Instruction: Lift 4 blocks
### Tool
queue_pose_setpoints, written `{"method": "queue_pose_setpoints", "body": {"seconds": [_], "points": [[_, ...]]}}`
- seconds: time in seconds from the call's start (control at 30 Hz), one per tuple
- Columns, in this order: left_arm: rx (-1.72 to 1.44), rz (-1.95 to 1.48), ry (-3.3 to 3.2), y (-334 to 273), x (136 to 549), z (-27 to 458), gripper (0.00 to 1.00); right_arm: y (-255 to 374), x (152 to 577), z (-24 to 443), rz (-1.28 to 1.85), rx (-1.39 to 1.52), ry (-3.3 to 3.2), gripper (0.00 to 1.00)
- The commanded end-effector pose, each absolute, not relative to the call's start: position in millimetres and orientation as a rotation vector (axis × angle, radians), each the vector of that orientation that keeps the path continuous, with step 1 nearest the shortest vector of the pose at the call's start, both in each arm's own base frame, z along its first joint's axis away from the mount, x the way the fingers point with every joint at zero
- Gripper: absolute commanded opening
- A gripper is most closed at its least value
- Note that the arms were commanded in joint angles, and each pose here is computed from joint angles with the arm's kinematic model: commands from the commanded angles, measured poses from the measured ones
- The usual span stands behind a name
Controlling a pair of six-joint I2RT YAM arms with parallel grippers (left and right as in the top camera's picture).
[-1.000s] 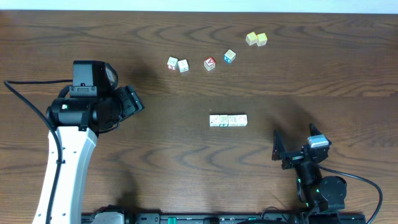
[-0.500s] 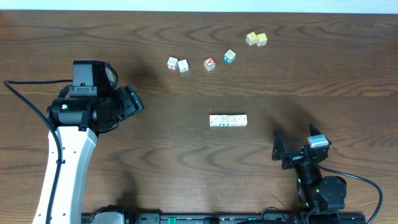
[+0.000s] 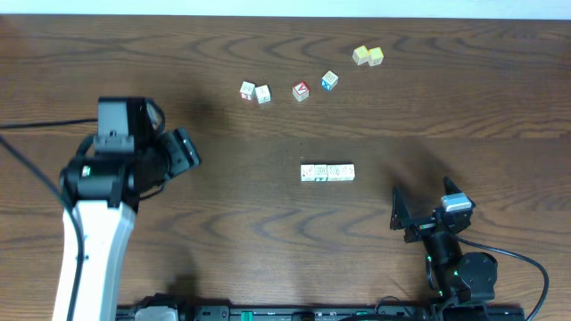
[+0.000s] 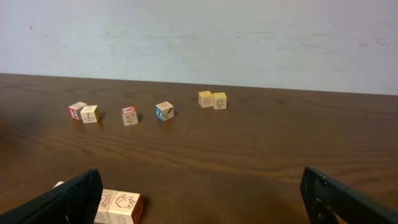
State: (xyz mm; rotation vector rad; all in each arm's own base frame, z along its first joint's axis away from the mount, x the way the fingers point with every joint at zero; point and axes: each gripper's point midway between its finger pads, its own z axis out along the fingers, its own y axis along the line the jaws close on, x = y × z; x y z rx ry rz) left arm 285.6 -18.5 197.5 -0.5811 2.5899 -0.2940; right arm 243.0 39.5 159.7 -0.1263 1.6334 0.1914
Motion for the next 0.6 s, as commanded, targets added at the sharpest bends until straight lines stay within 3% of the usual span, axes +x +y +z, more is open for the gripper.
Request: {"method": "queue_pose_setpoints", "body": {"seconds": [0.0,0.57], "points": [[-0.464,-0.233,2.550,-12.3,269.2,195.5,0.78,36.8,243.2,159.4,0.168,-0.132,1.631,0.99],[-0.075,-0.283,2.118,-29.6,225.7,180.5,0.78,36.8,243.2,159.4,0.168,-0.132,1.631,0.99]]}}
